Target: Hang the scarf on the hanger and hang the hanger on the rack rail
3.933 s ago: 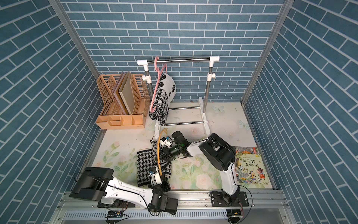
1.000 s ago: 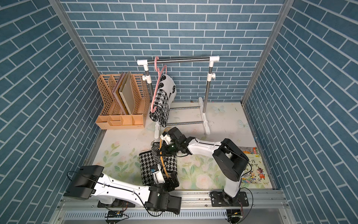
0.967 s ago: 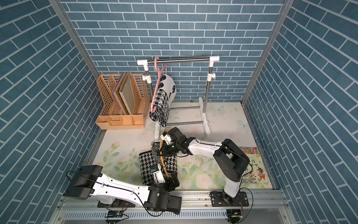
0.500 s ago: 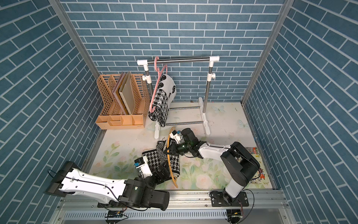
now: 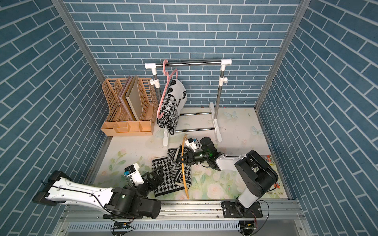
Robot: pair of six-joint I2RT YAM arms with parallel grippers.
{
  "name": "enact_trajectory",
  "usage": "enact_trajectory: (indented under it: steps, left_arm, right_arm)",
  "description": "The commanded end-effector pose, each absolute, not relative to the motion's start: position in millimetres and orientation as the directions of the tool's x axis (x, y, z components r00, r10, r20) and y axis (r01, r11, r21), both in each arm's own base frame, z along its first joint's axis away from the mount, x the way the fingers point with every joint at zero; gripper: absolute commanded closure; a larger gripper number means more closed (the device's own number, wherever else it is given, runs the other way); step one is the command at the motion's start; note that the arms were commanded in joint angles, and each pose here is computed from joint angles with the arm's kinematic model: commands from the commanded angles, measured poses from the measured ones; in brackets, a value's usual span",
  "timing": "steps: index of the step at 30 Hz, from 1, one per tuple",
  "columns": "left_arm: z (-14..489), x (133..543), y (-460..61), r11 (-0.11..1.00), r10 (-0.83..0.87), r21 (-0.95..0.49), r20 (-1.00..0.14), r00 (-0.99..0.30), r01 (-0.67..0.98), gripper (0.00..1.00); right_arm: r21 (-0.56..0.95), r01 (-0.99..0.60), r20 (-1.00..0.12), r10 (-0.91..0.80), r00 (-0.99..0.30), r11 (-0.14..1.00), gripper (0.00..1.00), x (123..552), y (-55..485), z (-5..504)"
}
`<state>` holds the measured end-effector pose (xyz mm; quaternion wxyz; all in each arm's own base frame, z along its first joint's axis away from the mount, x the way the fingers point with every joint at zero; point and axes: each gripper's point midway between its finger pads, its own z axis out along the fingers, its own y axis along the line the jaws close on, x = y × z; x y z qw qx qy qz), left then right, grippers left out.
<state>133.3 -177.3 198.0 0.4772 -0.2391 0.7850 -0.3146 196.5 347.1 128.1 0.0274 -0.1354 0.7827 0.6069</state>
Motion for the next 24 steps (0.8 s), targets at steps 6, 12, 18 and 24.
enact_trajectory:
  steps: [6, 12, 18, 24]
  left_arm:
    - [199.5, 93.0, -261.1, 0.421, -0.597, -0.907, -0.307, -0.741, 0.036, 0.00]
    - [198.1, 120.7, -278.2, 0.480, -0.535, -0.873, -0.372, -0.759, 0.090, 0.00]
    - [190.4, 166.2, -234.6, 0.524, -0.566, -0.851, -0.385, -0.729, 0.044, 0.00]
    - [152.8, 186.3, -222.4, 0.665, -0.378, -0.743, -0.417, -0.827, 0.070, 0.00]
  right_arm:
    - [0.929, -0.310, -0.266, -0.218, -0.939, 0.201, 1.00, 179.7, 329.2, 114.2]
    - [0.932, -0.305, -0.261, -0.219, -0.940, 0.196, 1.00, 174.0, 323.9, 110.0]
    - [0.933, -0.304, -0.263, -0.211, -0.942, 0.193, 1.00, 173.3, 319.7, 111.6]
    - [0.935, -0.299, -0.258, -0.211, -0.943, 0.192, 1.00, 171.7, 317.6, 112.1]
